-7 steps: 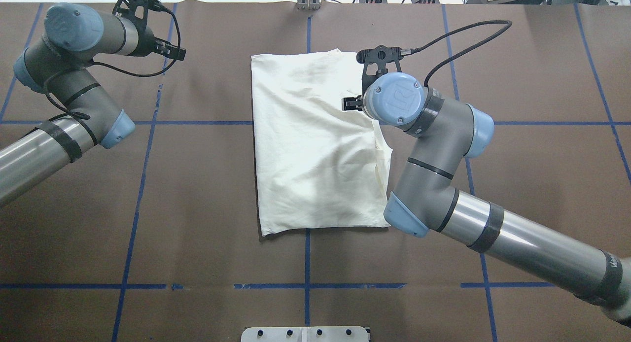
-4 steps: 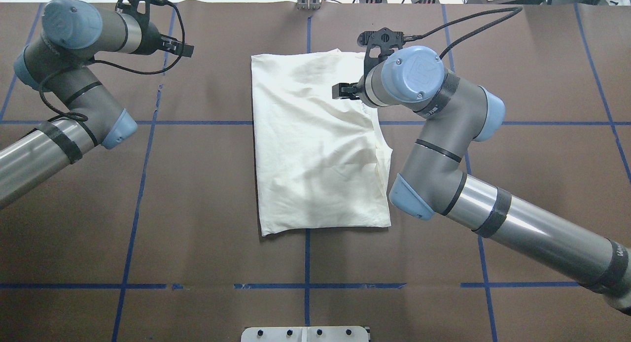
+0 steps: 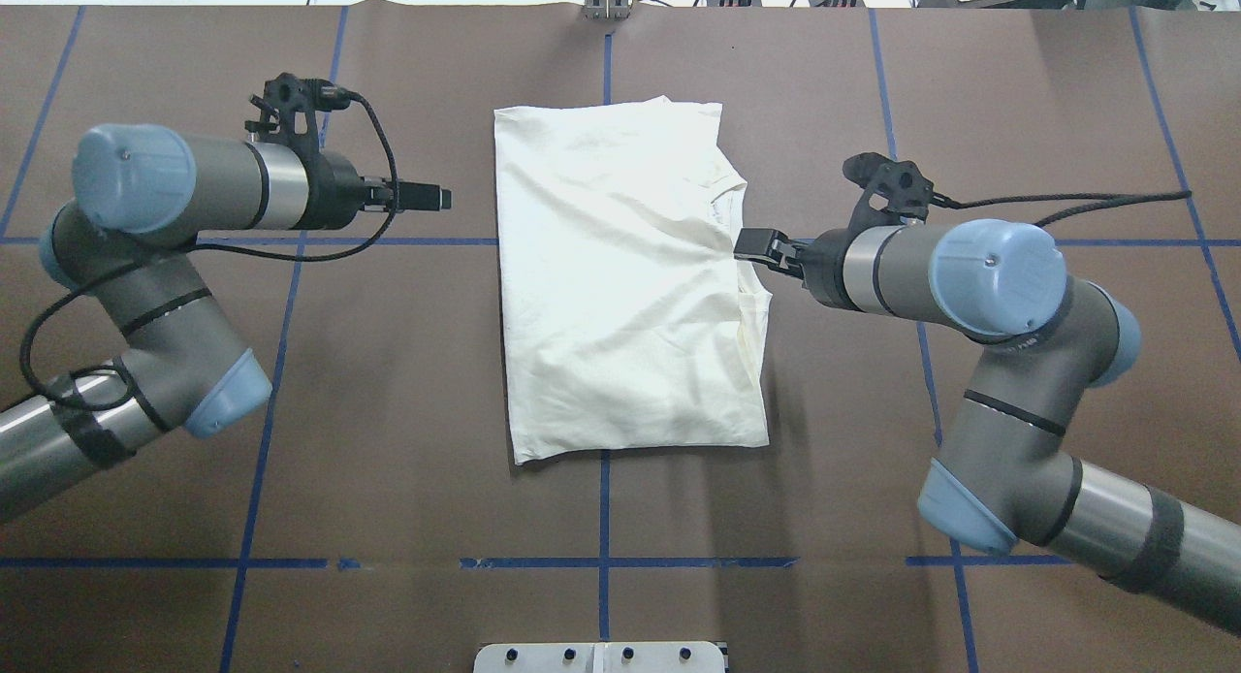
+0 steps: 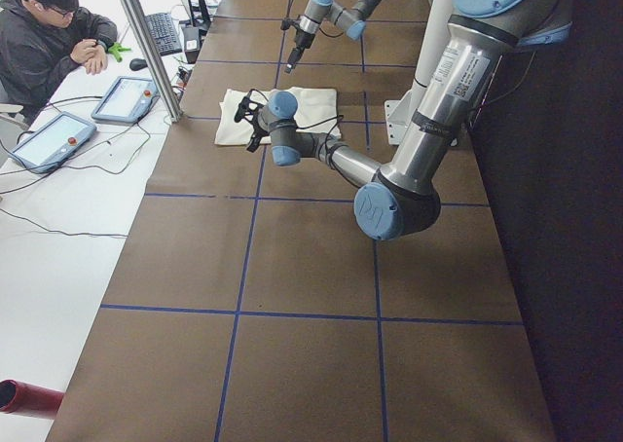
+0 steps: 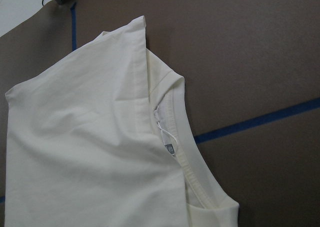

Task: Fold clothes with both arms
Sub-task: 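Lift the right gripper off the shirt while the left gripper moves toward the robot, then lower the left gripper to the shirt corner nearest it and grasp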

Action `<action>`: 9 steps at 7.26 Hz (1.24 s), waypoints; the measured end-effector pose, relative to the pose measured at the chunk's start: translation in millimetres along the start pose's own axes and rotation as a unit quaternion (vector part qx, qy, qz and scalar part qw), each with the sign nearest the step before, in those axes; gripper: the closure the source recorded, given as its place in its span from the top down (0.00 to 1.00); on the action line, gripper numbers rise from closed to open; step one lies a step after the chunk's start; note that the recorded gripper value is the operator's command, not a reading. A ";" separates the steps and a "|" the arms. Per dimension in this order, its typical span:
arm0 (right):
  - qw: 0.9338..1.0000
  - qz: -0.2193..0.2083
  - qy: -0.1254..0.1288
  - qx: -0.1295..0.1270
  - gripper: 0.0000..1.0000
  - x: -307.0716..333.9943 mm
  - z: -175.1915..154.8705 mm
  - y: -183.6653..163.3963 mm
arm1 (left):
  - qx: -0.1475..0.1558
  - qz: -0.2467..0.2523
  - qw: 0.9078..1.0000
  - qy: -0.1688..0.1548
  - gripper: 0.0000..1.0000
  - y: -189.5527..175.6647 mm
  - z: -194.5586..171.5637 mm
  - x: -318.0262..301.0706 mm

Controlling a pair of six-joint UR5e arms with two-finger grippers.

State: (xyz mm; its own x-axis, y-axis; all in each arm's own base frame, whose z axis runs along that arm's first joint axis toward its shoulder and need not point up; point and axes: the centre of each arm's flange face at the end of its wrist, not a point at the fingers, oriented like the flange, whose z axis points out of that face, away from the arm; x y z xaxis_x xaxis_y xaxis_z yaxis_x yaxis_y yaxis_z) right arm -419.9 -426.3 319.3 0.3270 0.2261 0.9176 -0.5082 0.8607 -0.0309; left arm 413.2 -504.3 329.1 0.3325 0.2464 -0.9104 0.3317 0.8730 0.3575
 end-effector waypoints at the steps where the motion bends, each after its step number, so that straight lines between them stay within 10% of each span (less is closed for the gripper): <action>1: 0.999 0.035 -0.003 0.006 0.99 11.7 -15.5 15.3 | -0.008 -0.043 0.999 0.012 1.00 44.1 -7.1 17.7; 5: 0.997 0.075 -0.006 0.021 0.99 19.9 -26.9 25.3 | -0.014 -0.248 0.969 0.015 0.78 190.7 8.9 79.2; 9: 0.997 0.075 -0.006 0.029 0.99 21.3 -27.4 24.0 | -0.020 -0.305 0.952 0.004 0.78 227.6 19.6 108.4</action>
State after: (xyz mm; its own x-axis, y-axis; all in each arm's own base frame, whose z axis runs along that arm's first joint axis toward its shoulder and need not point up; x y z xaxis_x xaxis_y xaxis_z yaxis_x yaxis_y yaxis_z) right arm -403.3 -388.3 327.2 0.2344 0.3455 0.9087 -0.5958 0.7896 -0.1465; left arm 542.1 -287.1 315.8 0.0832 -0.3082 -0.9477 0.4267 0.8704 -0.2456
